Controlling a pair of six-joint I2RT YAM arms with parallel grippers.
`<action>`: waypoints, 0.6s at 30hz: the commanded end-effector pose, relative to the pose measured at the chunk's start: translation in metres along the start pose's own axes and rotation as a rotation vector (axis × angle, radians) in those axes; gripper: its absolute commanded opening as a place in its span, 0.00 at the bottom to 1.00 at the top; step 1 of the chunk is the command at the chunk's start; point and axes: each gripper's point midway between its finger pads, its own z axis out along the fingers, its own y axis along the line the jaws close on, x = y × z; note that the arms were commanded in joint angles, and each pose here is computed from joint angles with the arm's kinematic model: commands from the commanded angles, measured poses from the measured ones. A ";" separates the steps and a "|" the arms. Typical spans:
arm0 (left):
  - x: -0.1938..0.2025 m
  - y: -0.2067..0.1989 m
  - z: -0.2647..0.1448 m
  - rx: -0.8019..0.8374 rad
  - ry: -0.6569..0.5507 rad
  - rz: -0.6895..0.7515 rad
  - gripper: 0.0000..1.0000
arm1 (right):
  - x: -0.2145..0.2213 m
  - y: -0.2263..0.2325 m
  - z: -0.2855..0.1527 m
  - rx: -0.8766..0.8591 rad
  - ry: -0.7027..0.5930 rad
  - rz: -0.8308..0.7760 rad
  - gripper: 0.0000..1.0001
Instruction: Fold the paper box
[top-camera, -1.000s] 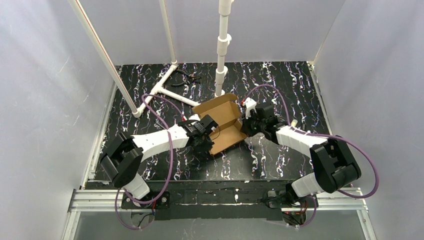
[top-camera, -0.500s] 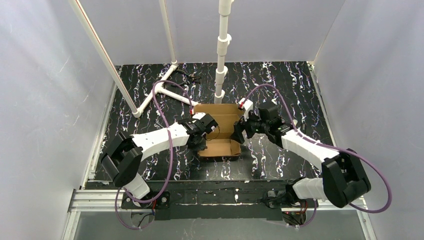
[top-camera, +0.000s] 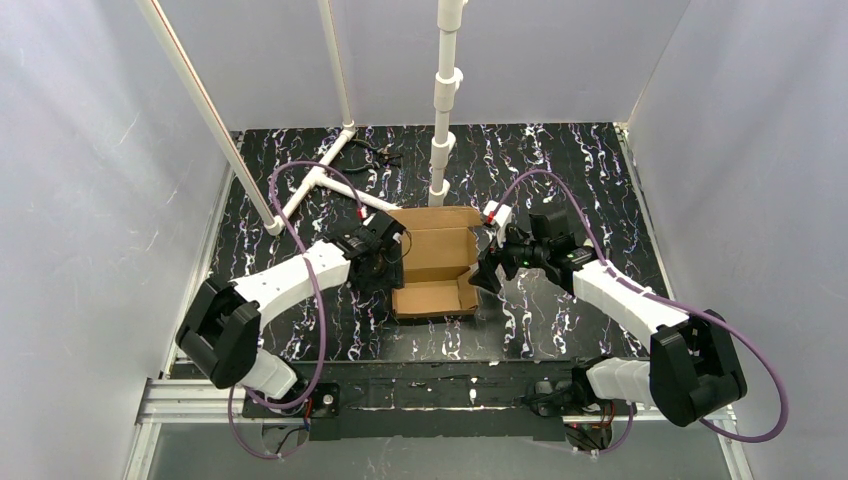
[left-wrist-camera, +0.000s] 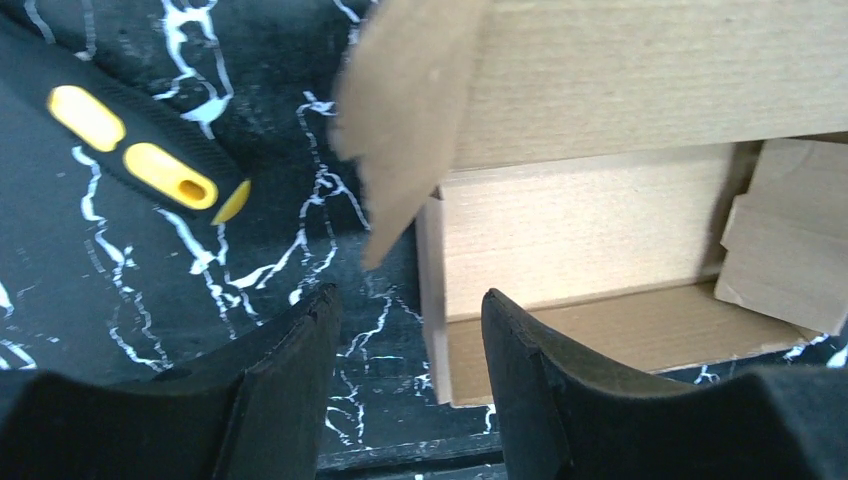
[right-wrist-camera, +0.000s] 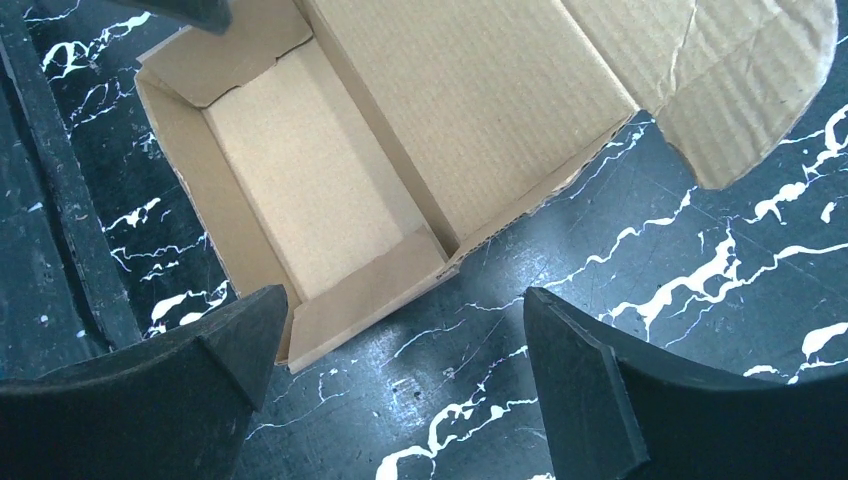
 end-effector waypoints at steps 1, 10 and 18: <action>0.002 -0.018 0.004 0.075 0.032 0.003 0.53 | -0.008 0.003 -0.002 -0.022 -0.026 -0.036 0.96; 0.006 -0.010 0.029 -0.034 0.047 0.068 0.03 | -0.007 0.002 -0.002 -0.022 -0.027 -0.031 0.97; -0.011 -0.010 0.023 -0.074 -0.046 0.065 0.00 | -0.002 -0.002 -0.008 -0.036 -0.007 -0.062 0.97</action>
